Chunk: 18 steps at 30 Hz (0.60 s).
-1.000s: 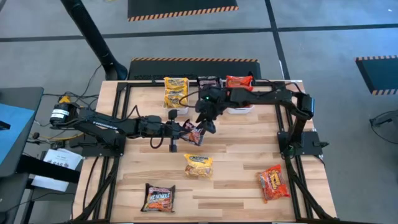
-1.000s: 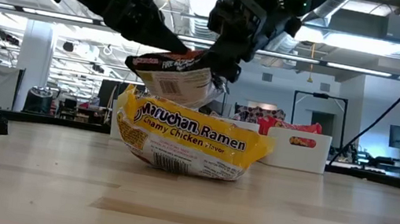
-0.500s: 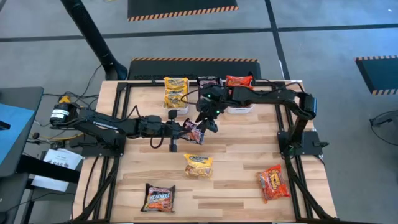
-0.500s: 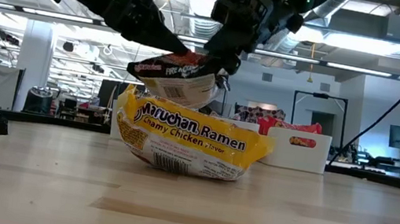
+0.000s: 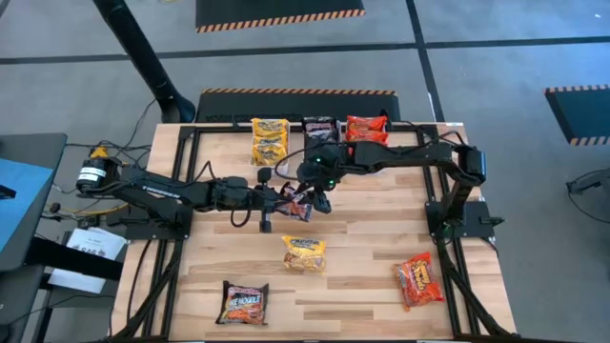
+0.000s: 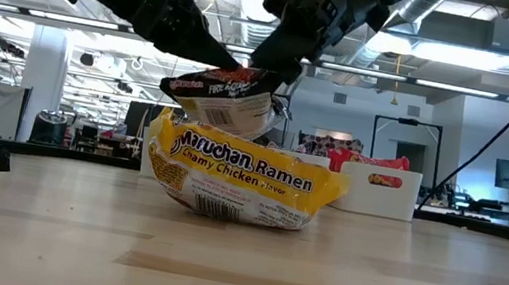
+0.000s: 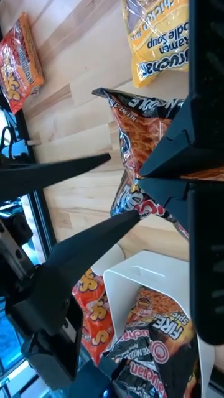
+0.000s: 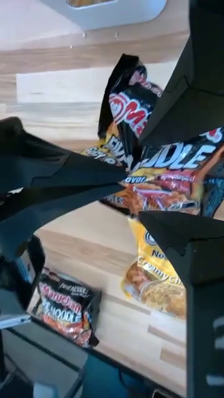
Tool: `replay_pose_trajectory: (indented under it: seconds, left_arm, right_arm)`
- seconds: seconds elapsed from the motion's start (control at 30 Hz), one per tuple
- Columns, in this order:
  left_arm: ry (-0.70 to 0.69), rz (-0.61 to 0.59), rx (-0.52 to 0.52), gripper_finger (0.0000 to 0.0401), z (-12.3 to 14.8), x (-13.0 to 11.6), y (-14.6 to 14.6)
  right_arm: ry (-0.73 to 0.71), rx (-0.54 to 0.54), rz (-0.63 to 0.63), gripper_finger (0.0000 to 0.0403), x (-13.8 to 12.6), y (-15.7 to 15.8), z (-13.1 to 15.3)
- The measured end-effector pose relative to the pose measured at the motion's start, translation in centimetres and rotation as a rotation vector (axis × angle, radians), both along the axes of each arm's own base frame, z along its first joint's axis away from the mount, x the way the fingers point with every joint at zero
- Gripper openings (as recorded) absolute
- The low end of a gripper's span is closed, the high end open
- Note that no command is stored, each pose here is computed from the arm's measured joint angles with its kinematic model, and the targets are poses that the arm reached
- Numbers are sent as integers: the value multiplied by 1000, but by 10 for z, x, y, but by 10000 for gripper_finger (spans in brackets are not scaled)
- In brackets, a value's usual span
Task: Sort Maruchan noodles
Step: Put the black noodle pack into the middle white bin
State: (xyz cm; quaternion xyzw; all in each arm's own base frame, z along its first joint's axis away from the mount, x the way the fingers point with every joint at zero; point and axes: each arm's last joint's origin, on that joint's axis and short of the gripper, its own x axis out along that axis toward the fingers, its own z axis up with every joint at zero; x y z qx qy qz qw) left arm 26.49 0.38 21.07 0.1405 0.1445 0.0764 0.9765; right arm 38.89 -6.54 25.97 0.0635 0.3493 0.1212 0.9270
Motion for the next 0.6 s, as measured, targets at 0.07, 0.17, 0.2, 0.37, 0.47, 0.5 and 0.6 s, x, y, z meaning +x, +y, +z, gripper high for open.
replay_pose_trajectory:
  seconds: [0.07, 0.17, 0.2, 0.37, 0.47, 0.5, 0.6]
  left_arm:
    - [0, 1, -2, 0, 0, 0, 0]
    - [-1, 2, -5, 0, 0, 0, 0]
    - [-2, 2, -5, 0, 0, 0, 0]
    - [-11, 26, -10, 0, 1, 0, 1]
    - [-15, 54, -18, 0, 1, 0, 1]
    - [-18, 58, -21, 0, 1, 0, 2]
    - [-37, 62, -31, 0, 3, 0, 2]
  right_arm:
    - [-1, -3, -2, 205, 0, 0, 0]
    - [-23, -11, -1, 205, 2, 2, 2]
    - [-29, -20, -10, 205, 3, 1, 2]
    - [-25, -19, -36, 205, 4, 4, 2]
    - [-23, -35, -43, 205, 4, 8, 2]
    - [-21, -47, -57, 205, 4, 7, 2]
    - [-17, -59, -69, 205, 5, 8, 2]
